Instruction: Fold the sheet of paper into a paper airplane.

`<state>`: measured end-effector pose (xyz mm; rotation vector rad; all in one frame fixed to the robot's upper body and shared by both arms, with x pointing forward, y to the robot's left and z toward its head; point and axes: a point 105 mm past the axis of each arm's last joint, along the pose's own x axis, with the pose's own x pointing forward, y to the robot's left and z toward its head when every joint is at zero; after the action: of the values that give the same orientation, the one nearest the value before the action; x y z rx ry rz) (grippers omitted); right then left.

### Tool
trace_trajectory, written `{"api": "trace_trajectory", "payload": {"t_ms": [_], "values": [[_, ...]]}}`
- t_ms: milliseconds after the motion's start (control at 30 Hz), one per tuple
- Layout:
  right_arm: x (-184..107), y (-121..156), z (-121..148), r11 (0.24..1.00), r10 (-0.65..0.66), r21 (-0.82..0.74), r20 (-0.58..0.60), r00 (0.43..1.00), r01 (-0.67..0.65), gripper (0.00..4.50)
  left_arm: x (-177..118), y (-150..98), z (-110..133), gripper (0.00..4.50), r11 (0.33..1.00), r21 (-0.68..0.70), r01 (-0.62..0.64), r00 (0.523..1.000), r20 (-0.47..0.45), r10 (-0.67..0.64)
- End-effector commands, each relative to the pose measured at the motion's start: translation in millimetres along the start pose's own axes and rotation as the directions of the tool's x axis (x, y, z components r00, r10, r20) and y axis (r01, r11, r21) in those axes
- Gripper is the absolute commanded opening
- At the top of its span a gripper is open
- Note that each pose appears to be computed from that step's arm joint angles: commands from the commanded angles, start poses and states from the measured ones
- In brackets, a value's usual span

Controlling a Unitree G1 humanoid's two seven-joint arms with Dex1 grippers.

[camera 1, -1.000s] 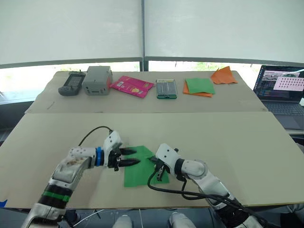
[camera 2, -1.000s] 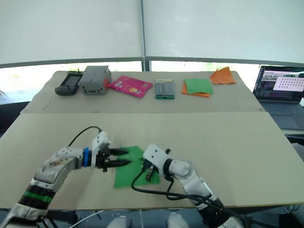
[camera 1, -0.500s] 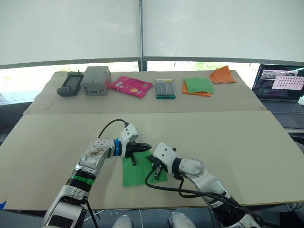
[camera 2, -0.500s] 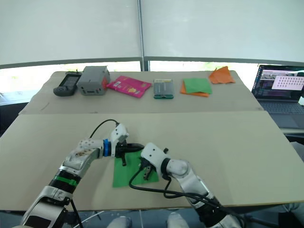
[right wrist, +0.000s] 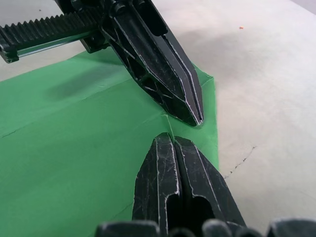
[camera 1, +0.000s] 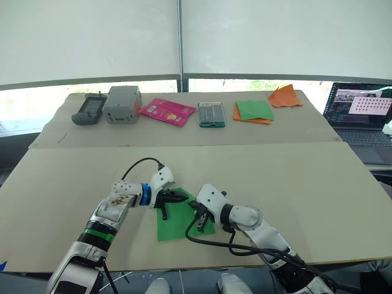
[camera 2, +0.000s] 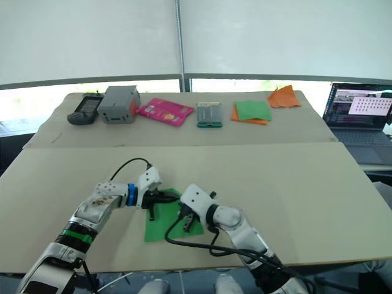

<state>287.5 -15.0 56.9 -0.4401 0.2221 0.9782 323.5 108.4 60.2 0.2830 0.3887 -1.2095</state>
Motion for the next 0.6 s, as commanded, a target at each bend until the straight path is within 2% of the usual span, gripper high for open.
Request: {"api": "trace_trajectory", "payload": {"t_ms": [33,367,567,600], "values": [[2,4,-19,1.000,0.003,0.028,-0.079,0.997,-0.001,0.00,4,-3,2,0.03,1.000,0.031,0.003,1.000,0.005,-0.003],[1,-2,-7,0.999,-0.021,0.039,-0.046,0.999,0.023,0.00,6,-8,-22,0.03,0.999,0.045,0.024,0.995,-0.094,-0.020],[-13,-14,20,0.995,-0.057,0.083,0.049,0.997,0.053,1.93,7,-8,-26,0.00,0.999,0.050,0.023,0.994,-0.107,-0.017],[-17,-18,25,0.994,-0.069,0.090,0.067,0.995,0.063,1.93,7,-8,-26,0.00,0.998,0.050,0.023,0.994,-0.108,-0.017]]}}
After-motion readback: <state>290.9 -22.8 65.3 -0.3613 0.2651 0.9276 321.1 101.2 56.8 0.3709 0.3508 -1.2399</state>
